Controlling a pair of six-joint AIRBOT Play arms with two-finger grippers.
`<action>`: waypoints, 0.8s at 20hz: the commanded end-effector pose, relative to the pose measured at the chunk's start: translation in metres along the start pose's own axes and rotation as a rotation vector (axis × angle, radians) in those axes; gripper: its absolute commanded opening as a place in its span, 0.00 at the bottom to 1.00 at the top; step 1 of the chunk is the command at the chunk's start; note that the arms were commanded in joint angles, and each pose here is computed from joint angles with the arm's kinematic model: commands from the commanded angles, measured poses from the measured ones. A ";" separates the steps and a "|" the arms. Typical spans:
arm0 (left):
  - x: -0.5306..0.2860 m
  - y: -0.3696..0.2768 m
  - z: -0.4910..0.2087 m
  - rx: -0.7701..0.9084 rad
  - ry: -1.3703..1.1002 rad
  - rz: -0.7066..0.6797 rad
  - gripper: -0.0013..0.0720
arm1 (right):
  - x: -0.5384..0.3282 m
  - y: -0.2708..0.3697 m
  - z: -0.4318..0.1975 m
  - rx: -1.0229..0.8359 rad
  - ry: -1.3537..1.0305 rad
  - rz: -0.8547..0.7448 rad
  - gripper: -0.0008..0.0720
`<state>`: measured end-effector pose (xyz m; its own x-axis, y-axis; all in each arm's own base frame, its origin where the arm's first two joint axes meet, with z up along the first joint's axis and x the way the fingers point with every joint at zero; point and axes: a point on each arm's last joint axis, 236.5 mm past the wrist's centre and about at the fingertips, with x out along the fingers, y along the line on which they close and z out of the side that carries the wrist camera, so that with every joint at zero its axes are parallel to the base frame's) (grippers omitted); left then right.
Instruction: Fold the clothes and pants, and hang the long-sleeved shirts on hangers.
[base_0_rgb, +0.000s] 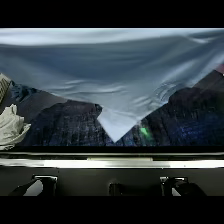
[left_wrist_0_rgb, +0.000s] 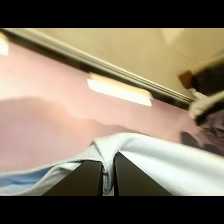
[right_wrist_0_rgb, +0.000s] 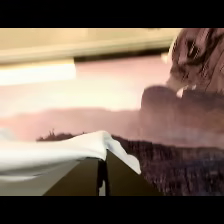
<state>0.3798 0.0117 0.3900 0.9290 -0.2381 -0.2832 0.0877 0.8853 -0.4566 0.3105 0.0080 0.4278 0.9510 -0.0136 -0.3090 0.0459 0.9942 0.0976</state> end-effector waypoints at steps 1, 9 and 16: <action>-0.103 -0.003 0.024 0.140 -0.167 0.265 0.05 | -0.114 -0.018 0.015 0.047 -0.179 0.010 0.05; -0.102 0.016 -0.037 0.046 0.039 0.316 0.05 | -0.061 -0.019 0.015 0.081 -0.114 -0.033 0.05; 0.068 0.116 -0.198 -0.242 0.553 0.263 0.05 | 0.230 0.006 -0.149 0.082 0.496 -0.129 0.05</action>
<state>0.3505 0.0345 0.2433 0.7139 -0.1498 -0.6841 -0.2220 0.8781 -0.4239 0.4161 0.0113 0.3234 0.8234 -0.0741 -0.5626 0.1651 0.9798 0.1125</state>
